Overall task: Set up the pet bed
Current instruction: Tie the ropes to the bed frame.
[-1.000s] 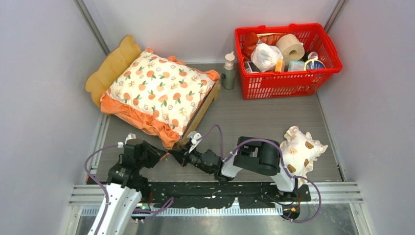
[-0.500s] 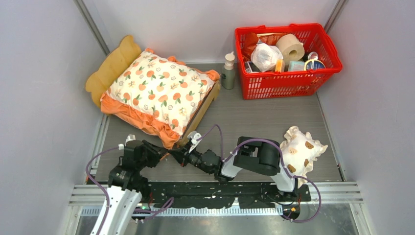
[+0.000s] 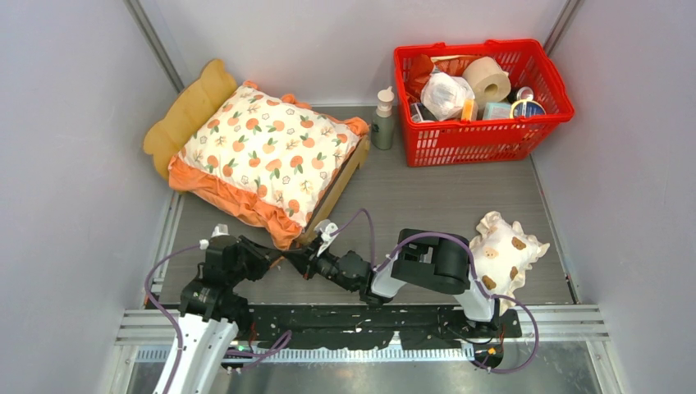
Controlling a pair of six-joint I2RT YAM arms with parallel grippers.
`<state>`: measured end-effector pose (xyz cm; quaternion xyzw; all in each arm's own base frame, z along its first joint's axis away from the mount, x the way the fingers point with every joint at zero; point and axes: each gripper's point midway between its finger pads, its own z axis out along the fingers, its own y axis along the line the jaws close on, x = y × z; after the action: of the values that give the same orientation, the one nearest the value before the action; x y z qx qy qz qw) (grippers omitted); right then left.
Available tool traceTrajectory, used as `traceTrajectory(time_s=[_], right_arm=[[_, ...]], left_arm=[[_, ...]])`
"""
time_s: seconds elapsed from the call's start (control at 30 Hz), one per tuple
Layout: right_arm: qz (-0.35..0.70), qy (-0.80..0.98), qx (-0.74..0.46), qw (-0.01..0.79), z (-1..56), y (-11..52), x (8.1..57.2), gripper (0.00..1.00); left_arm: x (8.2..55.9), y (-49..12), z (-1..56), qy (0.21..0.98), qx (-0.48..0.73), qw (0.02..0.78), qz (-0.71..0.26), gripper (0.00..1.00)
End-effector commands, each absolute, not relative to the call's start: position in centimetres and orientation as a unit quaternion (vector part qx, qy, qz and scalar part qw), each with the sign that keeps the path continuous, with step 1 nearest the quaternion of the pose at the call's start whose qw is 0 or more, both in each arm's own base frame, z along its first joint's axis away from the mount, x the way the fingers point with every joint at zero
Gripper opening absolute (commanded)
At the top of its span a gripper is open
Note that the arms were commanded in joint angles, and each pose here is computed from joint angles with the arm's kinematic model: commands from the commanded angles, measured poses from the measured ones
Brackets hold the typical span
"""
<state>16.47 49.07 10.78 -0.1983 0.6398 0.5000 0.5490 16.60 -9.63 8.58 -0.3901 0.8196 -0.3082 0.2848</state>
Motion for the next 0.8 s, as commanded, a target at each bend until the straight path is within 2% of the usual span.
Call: traceTrajectory(time_s=[0.0, 0.1, 0.17, 0.2, 0.3, 0.53, 0.63, 0.7, 0.77], right_arm=[[0.522, 0.619, -0.175, 0.561, 13.0, 49.1, 16.8, 0.05], [0.522, 0.618, -0.173, 0.561, 13.0, 49.0, 16.8, 0.05], [0.522, 0.618, -0.173, 0.561, 13.0, 49.0, 16.8, 0.05], [0.522, 0.619, -0.173, 0.562, 13.0, 48.9, 16.8, 0.05], [0.523, 0.618, -0.17, 0.562, 13.0, 48.8, 16.9, 0.05], [0.523, 0.62, -0.166, 0.561, 12.8, 48.5, 17.0, 0.05], [0.525, 0.62, -0.166, 0.559, 12.8, 48.6, 17.0, 0.05], [0.525, 0.62, -0.166, 0.559, 12.8, 48.6, 17.0, 0.05], [0.524, 0.62, -0.166, 0.56, 12.8, 48.5, 17.1, 0.05]], left_arm=[[16.8, -10.7, 9.7, 0.813, -0.373, 0.287, -0.343, 0.26], [17.2, -10.6, 9.7, 0.808, -0.376, 0.293, -0.345, 0.17], [17.4, -10.8, 9.7, 0.805, -0.376, 0.295, -0.352, 0.02], [17.5, -10.8, 9.9, 0.801, -0.377, 0.298, -0.356, 0.0], [17.6, -10.5, 10.0, 0.802, -0.381, 0.301, -0.348, 0.0], [17.4, -7.4, 10.5, 0.813, -0.398, 0.335, -0.263, 0.0], [17.5, -5.4, 11.9, 0.821, -0.373, 0.379, -0.209, 0.33], [17.4, -4.6, 12.7, 0.827, -0.358, 0.392, -0.186, 0.42], [17.1, -4.8, 13.3, 0.836, -0.338, 0.392, -0.184, 0.44]])
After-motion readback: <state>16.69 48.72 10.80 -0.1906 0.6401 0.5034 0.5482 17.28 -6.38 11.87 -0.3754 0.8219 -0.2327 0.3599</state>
